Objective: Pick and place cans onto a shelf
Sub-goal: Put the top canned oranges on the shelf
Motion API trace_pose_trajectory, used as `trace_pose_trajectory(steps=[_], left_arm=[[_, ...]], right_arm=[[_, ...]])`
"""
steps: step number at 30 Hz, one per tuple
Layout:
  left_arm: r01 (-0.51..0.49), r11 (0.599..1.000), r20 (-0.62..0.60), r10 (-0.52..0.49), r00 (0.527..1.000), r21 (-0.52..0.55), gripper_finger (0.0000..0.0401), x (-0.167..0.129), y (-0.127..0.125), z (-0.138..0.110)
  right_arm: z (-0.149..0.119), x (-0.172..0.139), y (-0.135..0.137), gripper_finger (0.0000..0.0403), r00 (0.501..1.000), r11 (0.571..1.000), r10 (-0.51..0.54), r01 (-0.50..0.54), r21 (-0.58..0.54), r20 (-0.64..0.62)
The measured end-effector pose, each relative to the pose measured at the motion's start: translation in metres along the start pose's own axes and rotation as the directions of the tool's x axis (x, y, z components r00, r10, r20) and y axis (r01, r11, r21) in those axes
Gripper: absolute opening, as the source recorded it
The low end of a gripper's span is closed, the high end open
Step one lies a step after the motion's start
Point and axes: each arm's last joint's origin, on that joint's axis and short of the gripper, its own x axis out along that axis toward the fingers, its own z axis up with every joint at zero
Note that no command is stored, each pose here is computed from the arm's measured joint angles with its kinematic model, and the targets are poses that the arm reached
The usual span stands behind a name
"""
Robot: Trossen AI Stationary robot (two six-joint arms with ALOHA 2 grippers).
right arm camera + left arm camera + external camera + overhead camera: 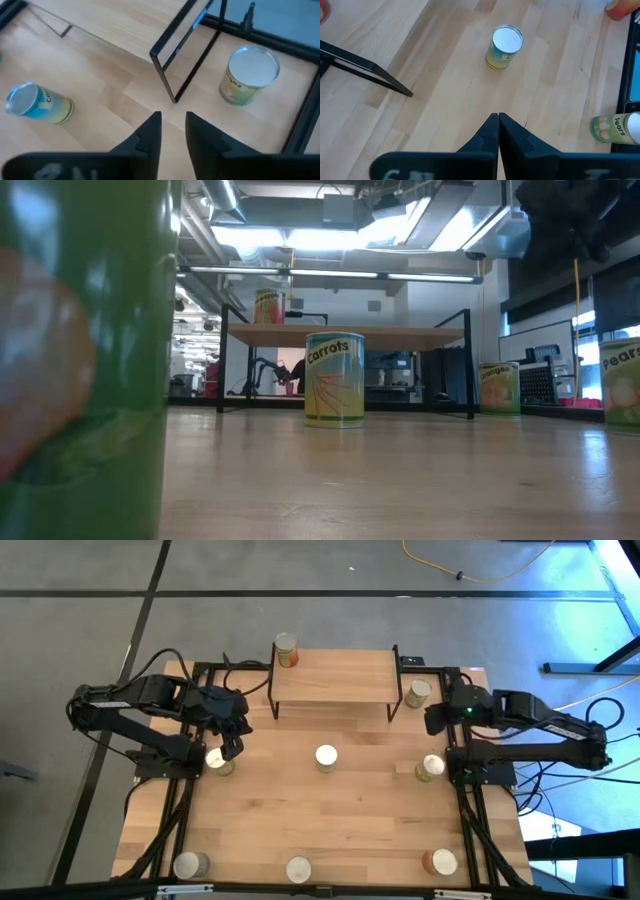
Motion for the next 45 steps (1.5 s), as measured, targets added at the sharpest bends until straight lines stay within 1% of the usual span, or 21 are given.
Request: trace_pose_trajectory(steps=[3,5,7,12,18,20,22,24,29,34,37,40,42,45], left_arm=[[0.000,1.000,0.000,0.000,1.000,0.001,0.0000,0.000,0.000,0.000],[0.001,1.000,-0.001,-0.001,1.000,0.001,0.0000,0.000,0.000,0.000],[0.003,1.000,-0.001,-0.003,1.000,0.001,0.0000,0.000,0.000,0.000],[0.003,1.000,-0.001,-0.003,1.000,0.001,0.0000,0.000,0.000,0.000],[0.003,1.000,-0.001,-0.003,1.000,0.000,0.0000,0.000,0.000,0.000],[0.003,1.000,-0.001,-0.003,1.000,0.000,0.0000,0.000,0.000,0.000],[0.004,1.000,-0.001,-0.004,1.000,0.000,0.0000,0.000,0.000,0.000],[0.003,1.000,-0.001,-0.003,1.000,0.000,0.0000,0.000,0.000,0.000],[0.004,1.000,-0.001,-0.004,1.000,-0.008,0.0000,0.000,0.000,0.000],[0.004,1.000,0.000,-0.004,1.000,-0.009,0.0000,0.000,0.000,0.000],[0.004,1.000,0.000,-0.004,1.000,-0.020,0.0000,0.000,0.000,0.000],[0.004,0.999,0.001,-0.004,1.000,-0.035,0.0000,0.000,0.000,0.000],[0.004,0.999,0.001,-0.004,1.000,-0.037,0.0000,0.000,0.000,0.000],[0.006,0.998,0.004,-0.006,1.000,-0.060,0.0000,0.000,0.000,0.001]], right_arm=[[0.004,0.008,0.001,0.0100,0.999,0.995,-0.035,0.038,0.091,-0.026],[0.007,0.012,-0.001,0.0099,0.997,0.984,-0.068,0.072,0.162,-0.034],[0.014,0.015,-0.003,0.0098,0.995,0.974,-0.088,0.096,0.206,-0.043],[0.041,0.017,-0.008,0.0098,0.990,0.960,-0.122,0.135,0.247,-0.064],[0.069,0.038,-0.020,0.0098,0.963,0.931,-0.161,0.221,0.291,-0.216],[0.074,0.048,-0.026,0.0098,0.945,0.925,-0.173,0.253,0.285,-0.279],[0.078,0.060,-0.031,0.0097,0.927,0.927,-0.166,0.263,0.268,-0.336],[0.081,0.073,-0.037,0.0097,0.906,0.934,-0.171,0.274,0.230,-0.388],[0.085,0.103,-0.046,0.0097,0.858,0.944,-0.199,0.298,0.144,-0.473],[0.087,0.124,-0.053,0.0097,0.829,0.967,-0.205,0.255,0.025,-0.520],[0.087,0.134,-0.056,0.0097,0.813,0.972,-0.209,0.233,-0.026,-0.543],[0.089,0.142,-0.057,0.0097,0.810,0.971,-0.235,0.225,-0.085,-0.537],[0.089,0.147,-0.058,0.0097,0.808,0.967,-0.253,0.231,-0.108,-0.533],[0.090,0.151,-0.058,0.0097,0.807,0.969,-0.245,0.214,-0.121,-0.538]])
